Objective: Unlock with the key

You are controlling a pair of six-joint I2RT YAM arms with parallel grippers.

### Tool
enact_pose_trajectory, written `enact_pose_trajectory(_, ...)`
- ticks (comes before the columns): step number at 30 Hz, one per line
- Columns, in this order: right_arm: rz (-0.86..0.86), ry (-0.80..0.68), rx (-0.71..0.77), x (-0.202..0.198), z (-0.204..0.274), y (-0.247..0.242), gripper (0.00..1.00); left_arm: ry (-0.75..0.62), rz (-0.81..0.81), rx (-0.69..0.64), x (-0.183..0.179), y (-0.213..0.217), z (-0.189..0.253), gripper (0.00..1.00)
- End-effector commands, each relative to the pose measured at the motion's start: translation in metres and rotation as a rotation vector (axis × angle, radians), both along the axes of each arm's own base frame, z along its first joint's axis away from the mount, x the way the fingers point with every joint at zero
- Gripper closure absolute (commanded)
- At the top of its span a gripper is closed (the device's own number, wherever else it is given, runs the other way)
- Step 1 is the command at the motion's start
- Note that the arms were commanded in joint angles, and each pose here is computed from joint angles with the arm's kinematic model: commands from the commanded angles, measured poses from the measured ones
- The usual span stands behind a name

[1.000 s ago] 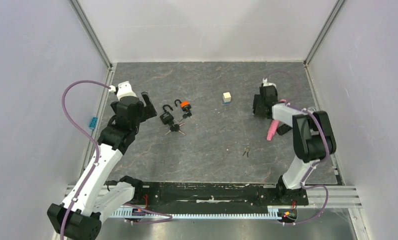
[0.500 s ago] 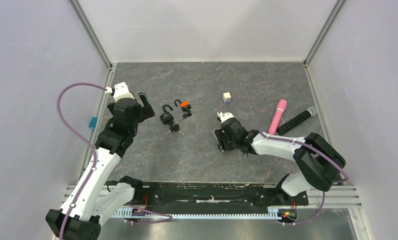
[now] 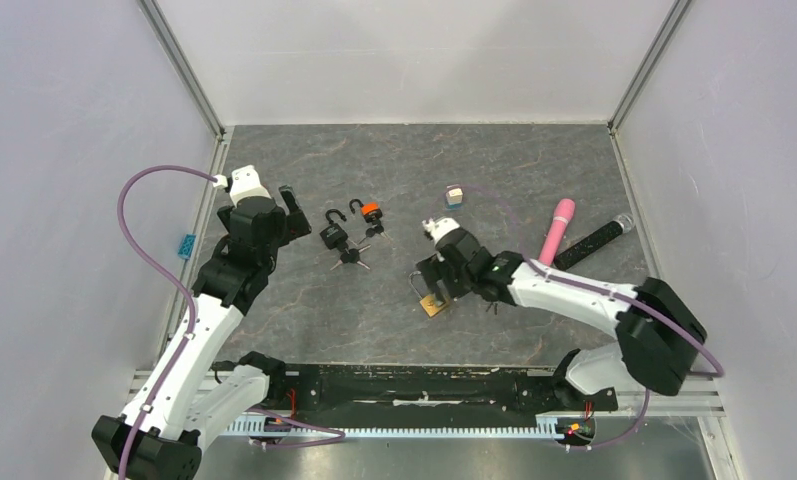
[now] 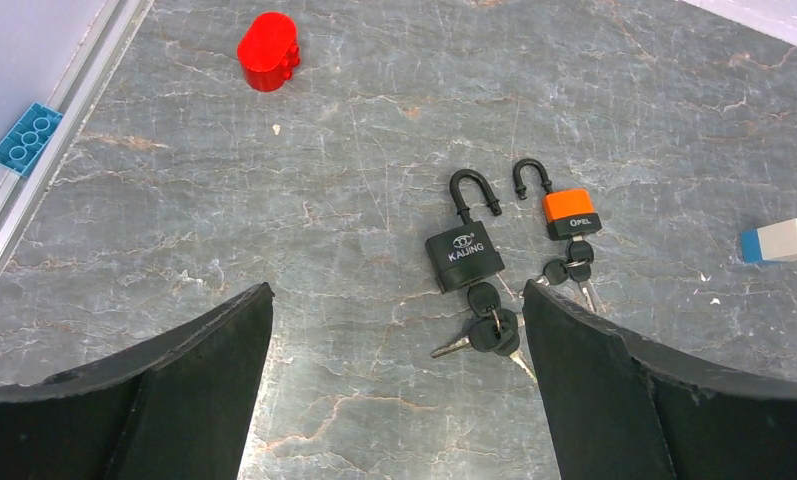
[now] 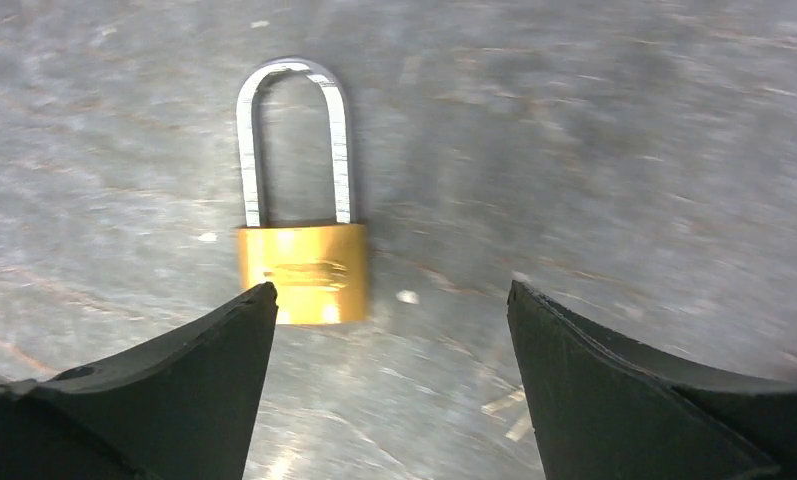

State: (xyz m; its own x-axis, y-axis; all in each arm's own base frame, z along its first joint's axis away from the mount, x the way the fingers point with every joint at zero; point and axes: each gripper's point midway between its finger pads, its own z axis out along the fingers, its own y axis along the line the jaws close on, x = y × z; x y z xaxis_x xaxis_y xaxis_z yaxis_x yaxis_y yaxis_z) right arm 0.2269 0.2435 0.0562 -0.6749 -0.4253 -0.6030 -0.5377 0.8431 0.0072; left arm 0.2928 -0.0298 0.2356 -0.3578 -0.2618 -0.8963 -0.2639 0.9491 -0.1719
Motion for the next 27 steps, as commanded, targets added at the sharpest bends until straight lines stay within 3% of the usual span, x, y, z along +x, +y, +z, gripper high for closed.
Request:
enact_pose_trajectory(1,-0.045,-0.033,-0.096,0.017,0.019,-0.057,0.15,-0.035,0.006,0.024,0.004,0.002,0.008,0.02)
enact_pose_trajectory(9,-0.123,0.048,-0.112,0.027,-0.013,-0.099,0.65,-0.023,0.001,0.03,0.006,0.001,0.004,0.02)
enact_pose_trajectory(12,-0.154,0.072,-0.135,0.031,-0.026,-0.109,0.75,-0.023,0.002,0.033,0.005,0.001,0.004,0.02)
enact_pose_trajectory(17,-0.19,0.125,-0.178,0.019,-0.041,-0.125,0.8,-0.022,0.005,0.039,0.005,0.002,0.003,0.03)
enact_pose_trajectory(27,-0.212,0.289,-0.132,-0.048,-0.059,-0.138,0.82,-0.014,-0.003,0.041,0.007,0.0,0.001,0.03)
